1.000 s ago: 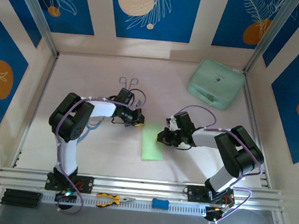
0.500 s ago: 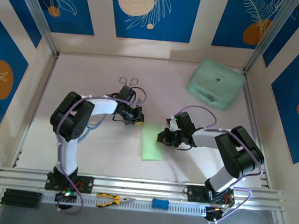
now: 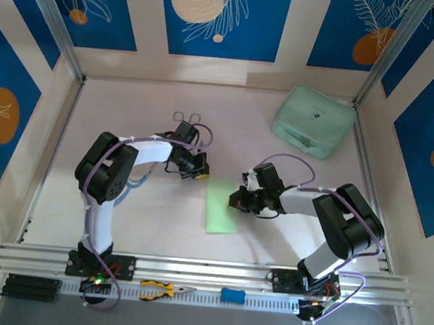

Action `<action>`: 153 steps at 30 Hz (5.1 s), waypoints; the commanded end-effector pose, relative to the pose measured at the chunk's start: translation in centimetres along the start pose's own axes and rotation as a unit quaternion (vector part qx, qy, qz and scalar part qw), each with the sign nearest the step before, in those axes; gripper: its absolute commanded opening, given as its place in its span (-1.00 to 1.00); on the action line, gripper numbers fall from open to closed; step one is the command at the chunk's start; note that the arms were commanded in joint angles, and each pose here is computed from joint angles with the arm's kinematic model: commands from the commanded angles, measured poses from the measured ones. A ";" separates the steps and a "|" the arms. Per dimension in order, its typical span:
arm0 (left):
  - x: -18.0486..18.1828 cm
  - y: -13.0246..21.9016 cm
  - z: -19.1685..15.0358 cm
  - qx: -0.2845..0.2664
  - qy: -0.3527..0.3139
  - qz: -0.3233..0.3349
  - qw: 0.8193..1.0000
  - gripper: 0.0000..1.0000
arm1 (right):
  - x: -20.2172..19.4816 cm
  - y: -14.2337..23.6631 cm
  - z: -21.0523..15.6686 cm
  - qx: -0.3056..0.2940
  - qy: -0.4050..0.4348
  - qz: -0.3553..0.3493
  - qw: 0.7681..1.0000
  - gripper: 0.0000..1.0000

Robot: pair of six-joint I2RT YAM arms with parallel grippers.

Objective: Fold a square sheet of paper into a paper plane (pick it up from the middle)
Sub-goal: First fold the square sheet of paper in half at the center of the table, then fold the triangle a second time at the center of the table.

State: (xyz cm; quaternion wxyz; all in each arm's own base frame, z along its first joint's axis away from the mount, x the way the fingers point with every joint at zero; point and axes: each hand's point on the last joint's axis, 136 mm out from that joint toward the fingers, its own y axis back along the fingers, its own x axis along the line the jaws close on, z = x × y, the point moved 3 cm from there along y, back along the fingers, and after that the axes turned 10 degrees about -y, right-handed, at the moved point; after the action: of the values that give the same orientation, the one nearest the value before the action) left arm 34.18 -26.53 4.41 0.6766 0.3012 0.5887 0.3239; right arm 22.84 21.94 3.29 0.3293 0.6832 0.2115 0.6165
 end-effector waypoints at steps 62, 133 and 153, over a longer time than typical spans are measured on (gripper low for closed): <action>-2.1 -0.4 -20.2 0.126 -0.151 -0.074 0.978 -0.75 | -5.9 0.1 -2.9 0.017 -0.089 -0.104 0.990 -1.00; 0.3 -2.8 -6.8 0.008 -0.056 -0.060 0.997 -0.72 | 0.0 4.1 -8.7 0.053 -0.138 0.018 0.989 0.03; 0.1 -2.9 -6.8 0.009 -0.056 -0.068 0.996 -0.72 | -0.9 4.9 -7.8 0.007 -0.150 -0.019 0.988 0.02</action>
State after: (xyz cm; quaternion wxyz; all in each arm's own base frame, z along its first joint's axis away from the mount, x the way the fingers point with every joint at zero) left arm 29.73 -29.71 4.28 0.7723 0.2407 0.5357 0.2421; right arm 14.74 20.44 6.18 0.3356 0.7707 0.1730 0.5133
